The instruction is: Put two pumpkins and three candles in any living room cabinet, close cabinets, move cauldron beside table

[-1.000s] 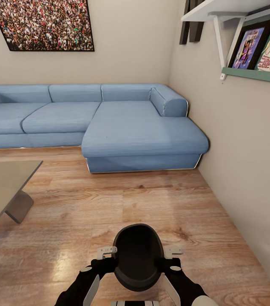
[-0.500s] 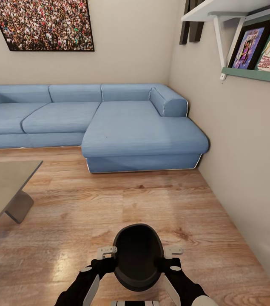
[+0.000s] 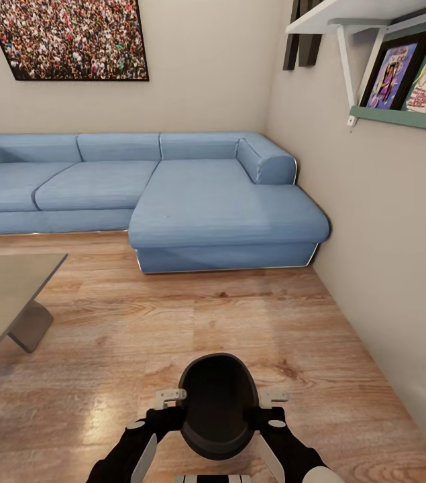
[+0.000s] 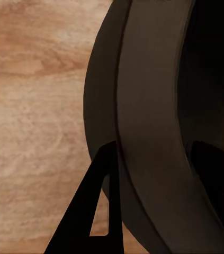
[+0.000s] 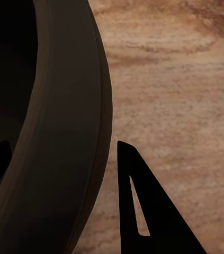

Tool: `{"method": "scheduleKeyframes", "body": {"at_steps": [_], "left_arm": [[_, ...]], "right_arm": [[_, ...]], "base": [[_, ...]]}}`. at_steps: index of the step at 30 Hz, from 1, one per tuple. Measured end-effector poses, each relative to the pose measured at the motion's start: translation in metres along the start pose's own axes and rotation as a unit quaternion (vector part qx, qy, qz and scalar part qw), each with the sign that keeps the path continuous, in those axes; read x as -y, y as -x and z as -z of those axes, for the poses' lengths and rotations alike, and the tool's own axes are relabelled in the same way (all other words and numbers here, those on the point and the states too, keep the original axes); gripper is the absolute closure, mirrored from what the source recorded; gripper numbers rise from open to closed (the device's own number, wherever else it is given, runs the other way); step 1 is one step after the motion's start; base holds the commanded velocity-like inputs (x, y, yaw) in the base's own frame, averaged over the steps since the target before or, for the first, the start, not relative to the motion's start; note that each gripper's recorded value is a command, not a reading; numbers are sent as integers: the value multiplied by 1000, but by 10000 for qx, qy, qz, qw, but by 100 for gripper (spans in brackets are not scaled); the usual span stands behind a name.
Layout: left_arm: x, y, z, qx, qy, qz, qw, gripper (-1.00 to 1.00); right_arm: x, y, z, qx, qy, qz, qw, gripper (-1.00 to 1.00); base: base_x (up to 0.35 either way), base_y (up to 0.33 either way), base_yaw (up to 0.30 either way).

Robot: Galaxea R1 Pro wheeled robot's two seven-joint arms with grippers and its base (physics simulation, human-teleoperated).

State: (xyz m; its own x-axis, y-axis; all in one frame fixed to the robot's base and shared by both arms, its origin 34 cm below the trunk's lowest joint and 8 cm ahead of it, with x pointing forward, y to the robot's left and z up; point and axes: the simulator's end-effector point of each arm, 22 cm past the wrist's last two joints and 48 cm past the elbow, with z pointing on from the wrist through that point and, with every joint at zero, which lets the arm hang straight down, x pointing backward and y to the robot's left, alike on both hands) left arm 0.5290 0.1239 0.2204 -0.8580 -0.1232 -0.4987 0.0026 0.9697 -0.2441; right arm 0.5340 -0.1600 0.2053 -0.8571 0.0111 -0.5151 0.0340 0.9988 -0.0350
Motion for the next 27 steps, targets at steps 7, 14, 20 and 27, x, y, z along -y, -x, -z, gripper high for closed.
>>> {"method": "scheduleKeyframes", "body": {"at_steps": [7,14,20,27], "left_arm": [[1,1,0,6,-41,-8,10000,100],[1,1,0,7,-42,-11,10000,100],[1,0,0,2,-35,-19,10000,100],[1,0,0,3,-41,-17,10000,100]], "right_arm": [[0,-1,0,-10,-2,3,10000,100],[0,-1,0,-10,-2,4,10000,100],[-1,-1,0,-15,22,3,10000,100],[-2,-3,0,-42,74,35,10000,100]], "base": [[0,0,0],[0,0,0],[0,0,0],[0,0,0]]}}
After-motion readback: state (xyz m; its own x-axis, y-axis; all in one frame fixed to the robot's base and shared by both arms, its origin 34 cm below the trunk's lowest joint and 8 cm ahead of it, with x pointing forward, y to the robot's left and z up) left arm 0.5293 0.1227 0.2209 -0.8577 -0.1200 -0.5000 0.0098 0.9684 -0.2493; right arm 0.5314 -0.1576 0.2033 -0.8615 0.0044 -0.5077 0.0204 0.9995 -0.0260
